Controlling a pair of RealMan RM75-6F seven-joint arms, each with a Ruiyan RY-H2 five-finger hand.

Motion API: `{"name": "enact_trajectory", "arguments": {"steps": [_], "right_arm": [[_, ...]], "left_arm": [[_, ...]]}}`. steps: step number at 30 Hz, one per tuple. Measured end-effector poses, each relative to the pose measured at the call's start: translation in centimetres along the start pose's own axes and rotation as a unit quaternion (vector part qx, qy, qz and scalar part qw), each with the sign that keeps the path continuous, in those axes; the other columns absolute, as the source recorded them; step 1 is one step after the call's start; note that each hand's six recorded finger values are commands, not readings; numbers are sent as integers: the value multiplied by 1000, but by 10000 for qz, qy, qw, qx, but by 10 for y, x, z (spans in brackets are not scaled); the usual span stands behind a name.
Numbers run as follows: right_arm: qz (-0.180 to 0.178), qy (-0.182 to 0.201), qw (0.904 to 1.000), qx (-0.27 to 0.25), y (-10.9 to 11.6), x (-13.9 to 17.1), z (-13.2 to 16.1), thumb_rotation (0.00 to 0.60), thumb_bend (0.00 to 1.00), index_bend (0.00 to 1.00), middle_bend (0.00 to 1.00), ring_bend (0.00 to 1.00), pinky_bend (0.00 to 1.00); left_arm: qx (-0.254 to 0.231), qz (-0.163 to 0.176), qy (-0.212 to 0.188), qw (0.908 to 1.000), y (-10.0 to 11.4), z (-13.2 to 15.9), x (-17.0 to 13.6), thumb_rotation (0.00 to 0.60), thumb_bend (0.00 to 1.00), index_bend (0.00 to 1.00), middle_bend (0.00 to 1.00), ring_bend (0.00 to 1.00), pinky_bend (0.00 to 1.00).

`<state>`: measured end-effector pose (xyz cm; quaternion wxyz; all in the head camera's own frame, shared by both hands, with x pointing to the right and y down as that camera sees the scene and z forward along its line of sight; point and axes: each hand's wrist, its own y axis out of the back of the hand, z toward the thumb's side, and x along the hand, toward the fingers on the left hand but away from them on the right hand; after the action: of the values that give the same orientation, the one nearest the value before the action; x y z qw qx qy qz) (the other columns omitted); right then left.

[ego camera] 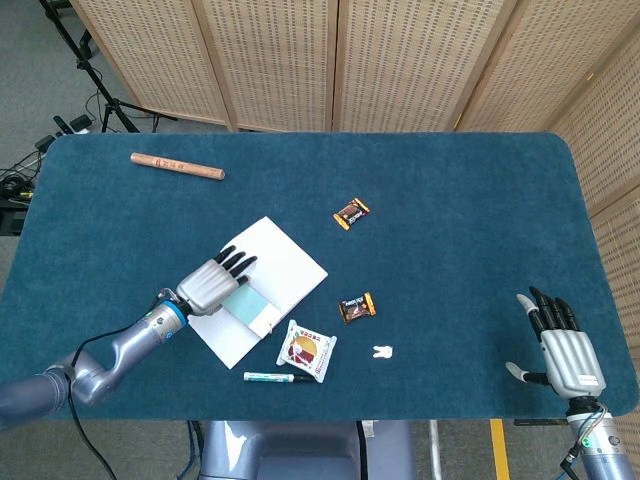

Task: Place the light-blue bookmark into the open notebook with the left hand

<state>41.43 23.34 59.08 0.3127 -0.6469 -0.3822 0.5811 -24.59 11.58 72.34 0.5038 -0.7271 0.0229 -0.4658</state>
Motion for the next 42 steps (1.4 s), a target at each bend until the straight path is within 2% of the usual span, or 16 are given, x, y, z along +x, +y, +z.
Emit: {"name": "enact_trajectory", "arguments": {"steps": [8, 14, 21, 26, 34, 42], "right_arm": [[-4, 19, 10000, 13, 0, 0, 1, 600, 156, 0, 0, 0, 0], [-19, 43, 10000, 12, 0, 1, 2, 600, 156, 0, 0, 0, 0], [-50, 64, 10000, -5, 2, 3, 3, 600, 156, 0, 0, 0, 0], [-58, 72, 10000, -23, 3, 3, 3, 600, 156, 0, 0, 0, 0], [-57, 98, 9999, -77, 5, 5, 2, 600, 156, 0, 0, 0, 0], [-83, 154, 9998, -95, 7, 7, 4, 600, 156, 0, 0, 0, 0]], "left_arm": [[-14, 7, 91, 10000, 2, -8, -4, 600, 253, 197, 0, 0, 0], [-220, 98, 184, 9995, 10, -15, -9, 600, 252, 134, 0, 0, 0], [-920, 144, 227, 9954, 24, -18, -17, 600, 250, 111, 0, 0, 0], [-1145, 185, 253, 9929, 32, -20, -21, 600, 254, 112, 0, 0, 0], [-1603, -222, 238, 9865, 30, -8, -40, 600, 281, 104, 0, 0, 0], [-1804, -707, 595, 9792, 18, -10, -59, 600, 293, 4, 0, 0, 0]]}}
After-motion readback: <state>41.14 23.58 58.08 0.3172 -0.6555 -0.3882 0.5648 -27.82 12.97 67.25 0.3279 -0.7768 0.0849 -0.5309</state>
